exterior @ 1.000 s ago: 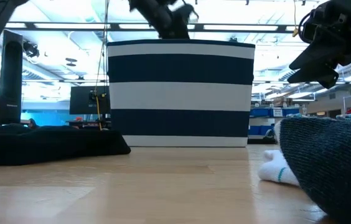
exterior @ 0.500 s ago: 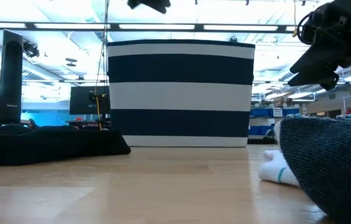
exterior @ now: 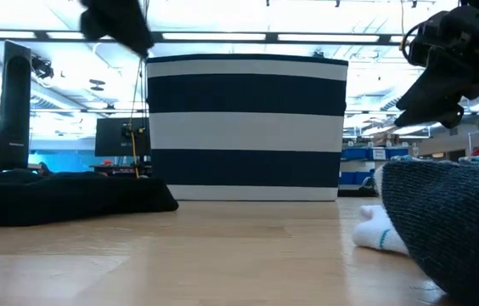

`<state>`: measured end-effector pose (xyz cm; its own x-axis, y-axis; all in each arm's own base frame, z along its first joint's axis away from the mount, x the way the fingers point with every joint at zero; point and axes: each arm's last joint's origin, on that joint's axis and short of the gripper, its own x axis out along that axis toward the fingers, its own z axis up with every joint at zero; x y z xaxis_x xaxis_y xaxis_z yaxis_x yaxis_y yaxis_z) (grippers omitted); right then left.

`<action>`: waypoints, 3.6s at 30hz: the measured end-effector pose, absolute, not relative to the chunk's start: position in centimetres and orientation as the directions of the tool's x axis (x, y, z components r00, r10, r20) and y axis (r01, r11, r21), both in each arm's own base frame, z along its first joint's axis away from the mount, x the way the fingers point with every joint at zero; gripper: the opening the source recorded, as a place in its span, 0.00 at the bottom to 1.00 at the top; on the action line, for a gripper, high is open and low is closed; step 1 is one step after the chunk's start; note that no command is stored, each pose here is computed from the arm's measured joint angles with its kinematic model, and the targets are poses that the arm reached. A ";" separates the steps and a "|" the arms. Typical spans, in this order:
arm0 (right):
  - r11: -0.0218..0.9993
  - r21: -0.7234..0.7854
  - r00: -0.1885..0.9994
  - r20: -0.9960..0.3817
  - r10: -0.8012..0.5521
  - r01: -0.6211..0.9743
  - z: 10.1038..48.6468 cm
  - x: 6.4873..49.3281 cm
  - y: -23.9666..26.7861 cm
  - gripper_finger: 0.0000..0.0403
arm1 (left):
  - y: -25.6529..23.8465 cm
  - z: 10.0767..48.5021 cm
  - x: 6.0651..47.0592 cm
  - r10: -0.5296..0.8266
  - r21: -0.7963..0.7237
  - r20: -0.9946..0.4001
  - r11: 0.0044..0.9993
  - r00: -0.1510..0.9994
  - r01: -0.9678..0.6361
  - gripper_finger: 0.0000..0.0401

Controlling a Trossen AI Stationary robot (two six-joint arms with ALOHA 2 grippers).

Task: Sort clothes
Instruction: Put the black underwear into the blue laundry bin

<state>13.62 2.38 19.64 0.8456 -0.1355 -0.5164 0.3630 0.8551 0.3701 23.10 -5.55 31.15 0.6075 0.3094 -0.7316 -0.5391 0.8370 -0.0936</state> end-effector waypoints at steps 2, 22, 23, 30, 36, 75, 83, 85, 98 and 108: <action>0.855 0.369 0.844 -0.518 -0.136 0.364 19.6 13.6 2.4 0.48 | -6.4 29.6 22.8 0.310 -0.105 -0.735 0.827 0.603 -0.552 0.33; 0.854 0.381 0.856 -0.500 -0.131 0.354 19.7 14.0 2.5 0.48 | -7.7 16.4 19.2 0.225 -0.215 -0.814 0.739 0.535 -0.638 0.33; 0.854 0.383 0.857 -0.499 -0.131 0.353 19.7 14.0 2.5 0.48 | -7.6 15.9 19.0 0.219 -0.202 -0.828 0.742 0.516 -0.639 0.33; 0.854 0.383 0.857 -0.498 -0.130 0.352 19.7 14.0 2.5 0.48 | -7.4 12.5 18.1 0.190 -0.175 -0.879 0.725 0.437 -0.666 0.31; 0.854 0.383 0.858 -0.497 -0.130 0.352 19.8 14.0 2.5 0.48 | -8.0 12.9 19.2 0.127 -0.229 -0.862 0.765 0.490 -0.602 0.04; 0.873 0.331 0.859 -0.483 -0.170 0.359 19.8 14.4 2.4 0.48 | 10.7 48.1 25.7 0.569 0.099 -0.133 0.822 0.812 -0.560 0.00; 0.875 0.325 0.859 -0.483 -0.172 0.358 19.8 14.4 2.4 0.48 | 15.4 40.5 32.6 0.461 0.071 -0.396 0.877 0.794 -0.475 0.00; 0.875 0.325 0.859 -0.483 -0.172 0.358 19.8 14.4 2.4 0.48 | 16.5 38.1 34.3 0.447 0.069 -0.455 0.880 0.770 -0.470 0.00; 0.876 0.324 0.859 -0.483 -0.172 0.358 19.8 14.4 2.4 0.48 | 20.3 25.8 40.7 0.352 -0.024 -0.660 0.873 0.664 -0.487 0.08; 0.877 0.321 0.858 -0.484 -0.172 0.358 19.7 14.3 2.4 0.48 | 20.6 29.1 40.4 0.337 -0.071 -0.647 0.866 0.684 -0.495 0.28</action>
